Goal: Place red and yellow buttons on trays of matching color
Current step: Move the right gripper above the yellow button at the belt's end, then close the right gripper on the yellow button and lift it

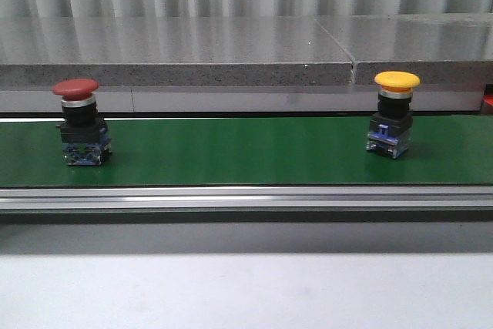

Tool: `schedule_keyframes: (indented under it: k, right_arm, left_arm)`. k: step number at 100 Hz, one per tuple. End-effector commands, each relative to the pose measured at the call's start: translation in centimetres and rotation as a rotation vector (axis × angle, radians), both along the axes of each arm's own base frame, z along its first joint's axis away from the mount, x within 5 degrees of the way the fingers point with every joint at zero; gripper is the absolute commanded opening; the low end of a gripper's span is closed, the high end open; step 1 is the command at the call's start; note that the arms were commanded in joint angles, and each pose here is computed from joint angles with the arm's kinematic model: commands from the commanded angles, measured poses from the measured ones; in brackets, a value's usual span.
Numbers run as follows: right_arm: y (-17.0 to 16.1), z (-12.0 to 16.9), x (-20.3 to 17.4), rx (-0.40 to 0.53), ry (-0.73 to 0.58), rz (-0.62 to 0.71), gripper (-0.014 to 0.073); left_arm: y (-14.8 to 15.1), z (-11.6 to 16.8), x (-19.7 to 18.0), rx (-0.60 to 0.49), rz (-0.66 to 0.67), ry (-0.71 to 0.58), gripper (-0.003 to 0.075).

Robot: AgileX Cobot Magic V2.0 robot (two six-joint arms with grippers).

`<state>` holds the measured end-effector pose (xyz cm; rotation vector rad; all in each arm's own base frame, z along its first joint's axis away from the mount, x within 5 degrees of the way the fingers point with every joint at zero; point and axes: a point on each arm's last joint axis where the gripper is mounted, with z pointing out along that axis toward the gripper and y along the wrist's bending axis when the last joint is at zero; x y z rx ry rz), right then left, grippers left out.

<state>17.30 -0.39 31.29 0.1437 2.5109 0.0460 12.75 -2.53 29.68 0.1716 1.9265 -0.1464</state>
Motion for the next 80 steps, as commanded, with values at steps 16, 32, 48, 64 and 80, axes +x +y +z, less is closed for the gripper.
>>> schedule_keyframes:
  k: [16, 32, 48, 64, 80]
  right_arm:
    - [1.7, 1.1, 3.2, 0.01, -0.075, 0.164, 0.0539]
    - [3.3, 0.9, 6.2, 0.002, -0.049, 0.238, 0.0539]
    - [4.9, 0.2, 9.0, -0.009, -0.015, 0.305, 0.0539]
    - [5.6, -0.8, 11.4, -0.014, -0.003, 0.319, 0.0539]
    - [5.8, -2.1, 13.4, -0.018, 0.017, 0.317, 0.0539]
  left_arm:
    - [-0.2, 1.6, 0.3, -0.036, -0.004, -0.103, -0.002]
    - [-0.2, 1.6, 0.3, -0.036, -0.004, -0.103, -0.002]
    - [-0.2, 1.6, 0.3, -0.036, -0.004, -0.103, -0.002]
    - [-0.2, 1.6, 0.3, -0.036, -0.004, -0.103, -0.002]
    - [-0.2, 1.6, 0.3, -0.036, -0.004, -0.103, -0.002]
